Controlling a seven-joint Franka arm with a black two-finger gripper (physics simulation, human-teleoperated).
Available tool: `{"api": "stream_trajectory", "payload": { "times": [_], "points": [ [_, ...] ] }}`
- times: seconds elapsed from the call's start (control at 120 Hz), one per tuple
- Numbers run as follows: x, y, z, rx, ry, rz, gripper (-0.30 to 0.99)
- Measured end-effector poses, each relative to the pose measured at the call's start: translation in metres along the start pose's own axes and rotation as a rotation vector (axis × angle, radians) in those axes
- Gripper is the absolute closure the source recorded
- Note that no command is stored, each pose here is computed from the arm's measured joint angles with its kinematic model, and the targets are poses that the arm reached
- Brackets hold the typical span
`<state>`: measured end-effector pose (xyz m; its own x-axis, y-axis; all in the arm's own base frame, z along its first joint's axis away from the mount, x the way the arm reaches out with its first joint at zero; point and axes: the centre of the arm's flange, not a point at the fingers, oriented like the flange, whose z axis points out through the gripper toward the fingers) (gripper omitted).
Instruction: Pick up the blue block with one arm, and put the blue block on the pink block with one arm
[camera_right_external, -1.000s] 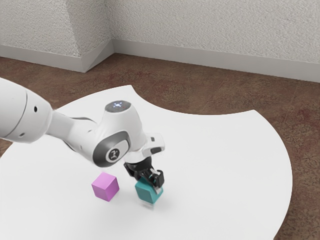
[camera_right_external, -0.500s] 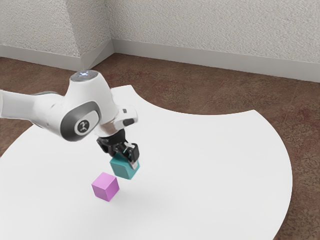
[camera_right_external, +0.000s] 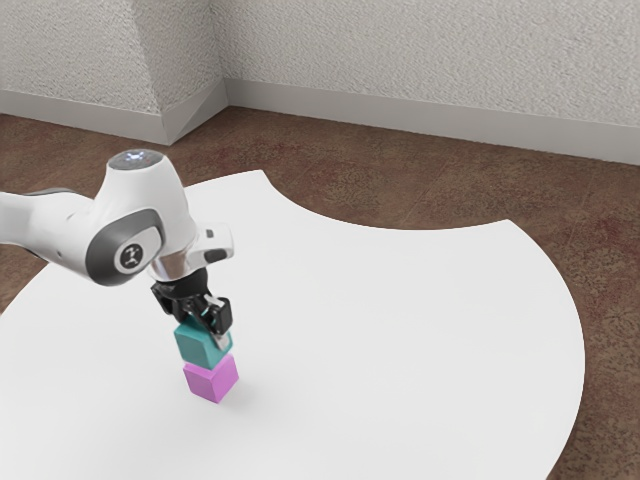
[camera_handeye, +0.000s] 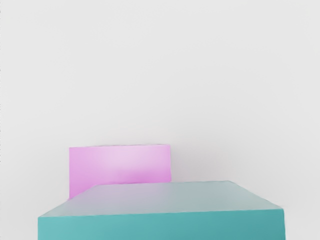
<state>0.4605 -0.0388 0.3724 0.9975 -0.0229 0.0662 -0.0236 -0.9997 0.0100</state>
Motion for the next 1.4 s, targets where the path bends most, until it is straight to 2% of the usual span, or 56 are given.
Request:
{"api": "stream_trajectory", "payload": {
  "times": [0.833,1.4],
  "points": [
    [0.011,-0.024,0.007,0.021,-0.014,0.026,0.35],
    [0.018,-0.024,0.005,0.026,-0.006,0.042,0.35]
  ]
}}
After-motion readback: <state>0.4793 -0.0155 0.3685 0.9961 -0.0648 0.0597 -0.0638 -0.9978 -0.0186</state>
